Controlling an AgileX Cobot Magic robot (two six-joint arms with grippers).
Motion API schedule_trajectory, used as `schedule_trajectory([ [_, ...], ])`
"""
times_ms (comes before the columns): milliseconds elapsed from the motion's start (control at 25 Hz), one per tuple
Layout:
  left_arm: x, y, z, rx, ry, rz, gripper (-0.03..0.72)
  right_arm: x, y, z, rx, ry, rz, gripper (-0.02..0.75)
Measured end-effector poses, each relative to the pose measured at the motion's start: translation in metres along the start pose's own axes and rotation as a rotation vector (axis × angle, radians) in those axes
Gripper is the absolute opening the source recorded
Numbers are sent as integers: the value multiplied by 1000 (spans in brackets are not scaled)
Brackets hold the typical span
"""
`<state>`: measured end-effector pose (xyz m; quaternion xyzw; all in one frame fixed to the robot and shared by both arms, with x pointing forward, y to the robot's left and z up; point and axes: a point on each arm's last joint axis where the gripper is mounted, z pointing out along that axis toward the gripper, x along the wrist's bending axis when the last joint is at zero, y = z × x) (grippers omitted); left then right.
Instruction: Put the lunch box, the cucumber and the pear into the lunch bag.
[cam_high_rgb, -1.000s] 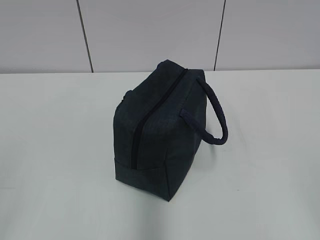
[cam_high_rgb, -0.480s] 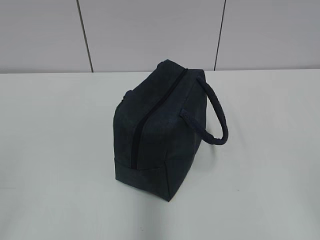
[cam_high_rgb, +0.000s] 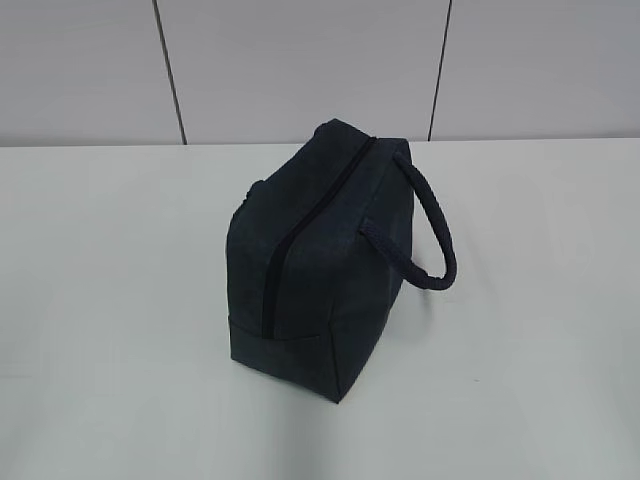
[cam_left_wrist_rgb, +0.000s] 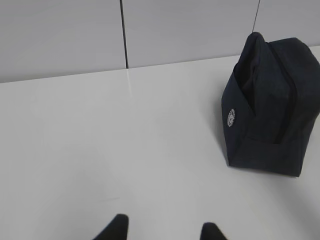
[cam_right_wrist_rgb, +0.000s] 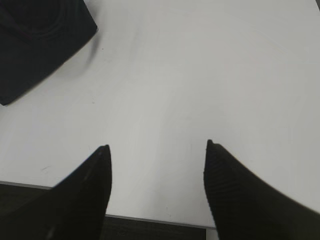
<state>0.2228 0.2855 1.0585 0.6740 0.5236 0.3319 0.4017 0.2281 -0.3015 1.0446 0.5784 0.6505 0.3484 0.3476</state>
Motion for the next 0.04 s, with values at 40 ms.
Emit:
schedule_trajectory([
  [40, 0, 0, 0, 0, 0, 0, 276, 0, 0, 0, 0, 0, 0, 463],
])
